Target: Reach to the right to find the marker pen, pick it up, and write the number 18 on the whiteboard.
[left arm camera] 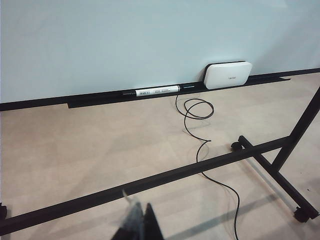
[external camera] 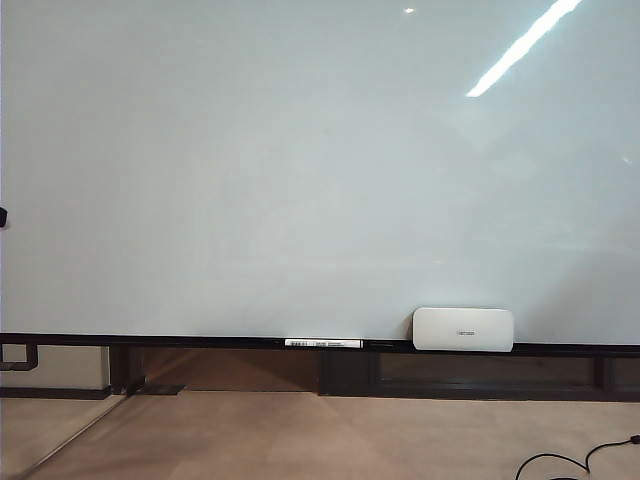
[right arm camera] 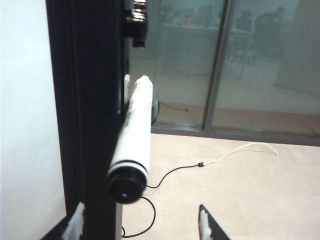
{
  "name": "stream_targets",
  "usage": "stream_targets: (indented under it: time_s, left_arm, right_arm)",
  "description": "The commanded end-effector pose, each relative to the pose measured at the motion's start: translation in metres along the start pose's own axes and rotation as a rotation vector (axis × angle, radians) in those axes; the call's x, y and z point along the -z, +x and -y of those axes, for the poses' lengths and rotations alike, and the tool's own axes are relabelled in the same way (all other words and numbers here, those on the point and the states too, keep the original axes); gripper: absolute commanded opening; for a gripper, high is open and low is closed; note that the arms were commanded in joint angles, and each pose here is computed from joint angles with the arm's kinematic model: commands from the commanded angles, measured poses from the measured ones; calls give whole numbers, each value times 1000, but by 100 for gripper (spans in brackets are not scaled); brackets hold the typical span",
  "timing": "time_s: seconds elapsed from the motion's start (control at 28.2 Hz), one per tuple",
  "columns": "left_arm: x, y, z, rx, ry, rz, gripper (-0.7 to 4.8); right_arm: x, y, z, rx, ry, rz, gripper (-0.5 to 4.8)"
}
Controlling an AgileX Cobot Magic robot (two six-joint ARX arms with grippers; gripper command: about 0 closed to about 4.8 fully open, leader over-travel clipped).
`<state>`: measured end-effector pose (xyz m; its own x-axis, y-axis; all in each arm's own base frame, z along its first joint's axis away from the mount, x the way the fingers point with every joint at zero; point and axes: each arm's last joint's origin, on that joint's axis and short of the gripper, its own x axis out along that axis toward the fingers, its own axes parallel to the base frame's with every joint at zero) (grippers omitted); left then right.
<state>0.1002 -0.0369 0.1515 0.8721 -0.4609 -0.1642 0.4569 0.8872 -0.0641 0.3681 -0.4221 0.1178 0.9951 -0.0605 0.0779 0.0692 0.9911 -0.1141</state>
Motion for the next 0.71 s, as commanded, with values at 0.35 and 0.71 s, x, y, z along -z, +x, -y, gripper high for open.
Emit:
stream_targets:
  time_s: [0.35, 0.71]
  left_arm:
    - [0, 0, 0, -11, 1, -1, -5]
    - [0, 0, 0, -11, 1, -1, -5]
  right_arm:
    - [-11, 7, -4, 22, -19, 56, 274]
    - [-13, 7, -4, 26, -9, 73, 274]
